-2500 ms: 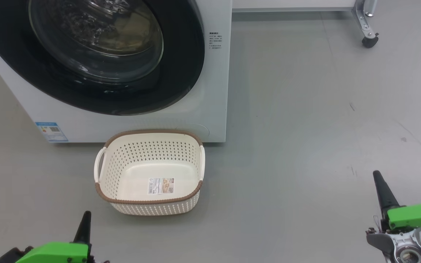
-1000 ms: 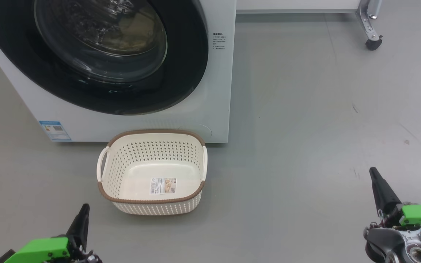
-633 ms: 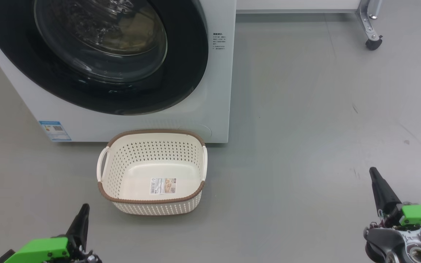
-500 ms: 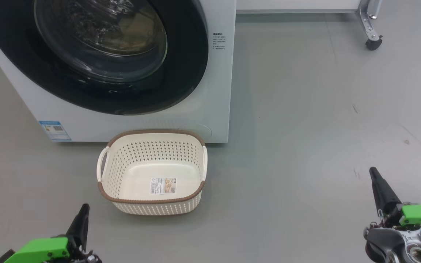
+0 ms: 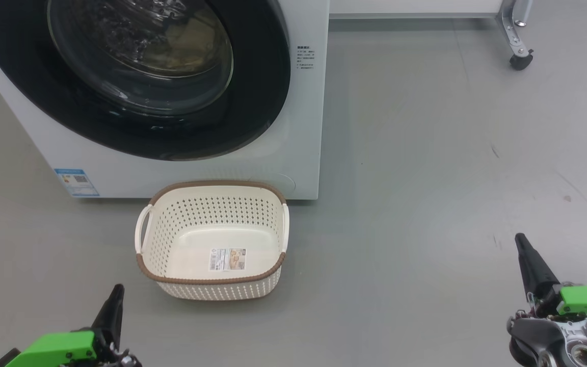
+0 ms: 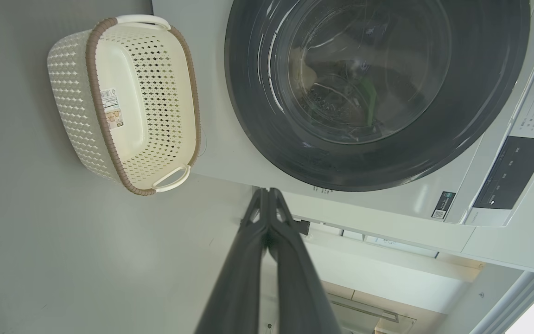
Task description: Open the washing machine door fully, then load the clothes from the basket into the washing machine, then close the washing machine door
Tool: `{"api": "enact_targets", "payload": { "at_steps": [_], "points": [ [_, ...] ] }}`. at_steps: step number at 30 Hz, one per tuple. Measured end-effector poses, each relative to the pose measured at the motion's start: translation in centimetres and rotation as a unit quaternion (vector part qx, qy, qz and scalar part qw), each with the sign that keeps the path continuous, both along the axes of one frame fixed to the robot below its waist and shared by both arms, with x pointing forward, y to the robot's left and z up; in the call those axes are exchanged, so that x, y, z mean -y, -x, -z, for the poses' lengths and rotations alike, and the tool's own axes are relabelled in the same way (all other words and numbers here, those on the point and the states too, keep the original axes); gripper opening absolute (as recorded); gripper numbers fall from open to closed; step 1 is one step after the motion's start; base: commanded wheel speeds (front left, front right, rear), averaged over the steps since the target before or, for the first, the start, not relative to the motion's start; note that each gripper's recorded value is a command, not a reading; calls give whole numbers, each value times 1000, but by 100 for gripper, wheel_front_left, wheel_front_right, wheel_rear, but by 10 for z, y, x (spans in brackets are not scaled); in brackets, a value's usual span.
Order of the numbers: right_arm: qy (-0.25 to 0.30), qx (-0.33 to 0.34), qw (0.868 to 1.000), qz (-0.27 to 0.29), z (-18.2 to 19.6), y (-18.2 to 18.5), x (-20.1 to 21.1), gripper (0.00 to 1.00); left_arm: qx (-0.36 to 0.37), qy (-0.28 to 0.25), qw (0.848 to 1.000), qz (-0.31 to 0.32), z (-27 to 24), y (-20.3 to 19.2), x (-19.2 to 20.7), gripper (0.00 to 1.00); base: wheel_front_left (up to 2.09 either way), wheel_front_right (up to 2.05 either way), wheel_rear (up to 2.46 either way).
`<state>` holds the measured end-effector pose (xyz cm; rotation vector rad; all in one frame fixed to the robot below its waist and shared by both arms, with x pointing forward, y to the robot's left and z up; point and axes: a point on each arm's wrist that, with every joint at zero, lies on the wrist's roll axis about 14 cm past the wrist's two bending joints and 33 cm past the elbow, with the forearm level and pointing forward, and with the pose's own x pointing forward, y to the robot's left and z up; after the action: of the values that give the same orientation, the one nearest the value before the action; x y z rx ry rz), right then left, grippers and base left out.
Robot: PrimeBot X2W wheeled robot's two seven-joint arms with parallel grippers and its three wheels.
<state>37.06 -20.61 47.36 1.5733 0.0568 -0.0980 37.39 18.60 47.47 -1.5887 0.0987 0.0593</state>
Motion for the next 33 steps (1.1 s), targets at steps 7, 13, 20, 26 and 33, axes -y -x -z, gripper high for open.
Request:
{"api": "enact_targets", "payload": {
  "at_steps": [7, 13, 20, 26, 33],
  "points": [
    [0, 0, 1000, 0, 0, 0, 0, 0, 0, 0, 1000, 0, 0, 0, 0, 0, 0, 0, 0],
    [0, 0, 1000, 0, 0, 0, 0, 0, 0, 0, 1000, 1, 0, 0, 0, 0, 0, 0, 0],
    [0, 0, 1000, 0, 0, 0, 0, 0, 0, 0, 1000, 1, 0, 0, 0, 0, 0, 0, 0],
    [0, 0, 1000, 0, 0, 0, 0, 0, 0, 0, 1000, 1, 0, 0, 0, 0, 0, 0, 0],
    [0, 0, 1000, 0, 0, 0, 0, 0, 0, 1, 1000, 0, 0, 0, 0, 0, 0, 0, 0]
  ]
}}
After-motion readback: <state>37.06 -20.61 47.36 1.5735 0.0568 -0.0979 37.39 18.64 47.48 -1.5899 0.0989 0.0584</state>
